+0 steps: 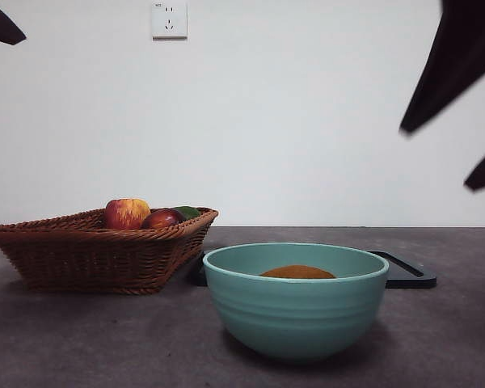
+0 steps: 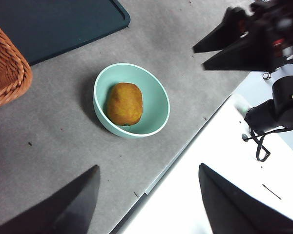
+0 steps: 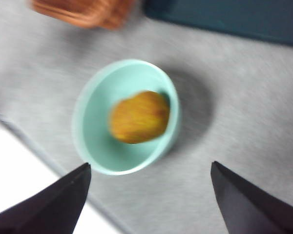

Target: Pick up the wifruite, put it on the bowl, pick up the plate, put it on desk

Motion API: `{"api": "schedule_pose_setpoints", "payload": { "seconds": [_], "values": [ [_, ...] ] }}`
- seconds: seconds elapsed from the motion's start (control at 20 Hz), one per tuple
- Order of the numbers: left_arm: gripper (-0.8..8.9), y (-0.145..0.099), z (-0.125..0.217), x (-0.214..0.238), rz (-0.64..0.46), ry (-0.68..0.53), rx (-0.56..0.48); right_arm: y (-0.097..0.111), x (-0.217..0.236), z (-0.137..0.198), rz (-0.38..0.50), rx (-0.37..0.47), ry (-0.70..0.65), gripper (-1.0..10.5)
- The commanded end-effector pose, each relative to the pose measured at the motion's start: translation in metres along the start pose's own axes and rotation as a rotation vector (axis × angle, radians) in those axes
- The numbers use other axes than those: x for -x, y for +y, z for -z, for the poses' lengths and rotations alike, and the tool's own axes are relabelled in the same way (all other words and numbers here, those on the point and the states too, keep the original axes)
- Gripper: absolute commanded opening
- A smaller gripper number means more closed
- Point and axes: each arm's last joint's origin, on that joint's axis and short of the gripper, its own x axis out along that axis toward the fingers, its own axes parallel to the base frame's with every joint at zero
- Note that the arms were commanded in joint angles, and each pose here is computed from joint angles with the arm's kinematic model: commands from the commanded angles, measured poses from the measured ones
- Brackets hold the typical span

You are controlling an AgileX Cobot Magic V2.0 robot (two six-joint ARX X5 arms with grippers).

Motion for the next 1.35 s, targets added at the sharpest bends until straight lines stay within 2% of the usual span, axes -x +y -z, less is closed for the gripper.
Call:
{"api": "schedule_pose_setpoints", "payload": {
  "seconds": [0.05, 0.25, 0.4, 0.65, 0.85, 1.0, 1.35],
  "values": [
    [3.16, -0.002, -0.003, 0.001, 0.011, -0.01, -0.022, 0.003, -0.015, -0.006, 0.027, 0.002, 0.001, 3.8],
    [3.15, -0.002, -0.003, 0.001, 0.011, -0.009, -0.022, 0.007, -0.046, -0.012, 0.065, 0.04, 0.023, 2.6],
    [3.15, -0.002, -0.003, 0.001, 0.011, -0.009, -0.022, 0.008, -0.066, -0.013, 0.132, 0.06, 0.032, 2.4],
    [3.15, -0.002, -0.003, 0.001, 0.01, -0.01, -0.023, 0.008, -0.087, -0.014, 0.17, 0.073, 0.037, 1.7],
    [3.15, -0.002, -0.003, 0.001, 0.01, -0.01, -0.025, 0.005, -0.098, -0.013, 0.176, 0.071, 0.056, 1.4],
    [3.15, -0.002, -0.003, 0.001, 0.01, -0.01, -0.026, 0.005, -0.101, -0.013, 0.175, 0.072, 0.056, 0.7],
    [3.16, -0.002, -0.003, 0.001, 0.01, -0.009, -0.026, 0.005, -0.101, -0.014, 0.164, 0.073, 0.05, 0.1]
  ]
}}
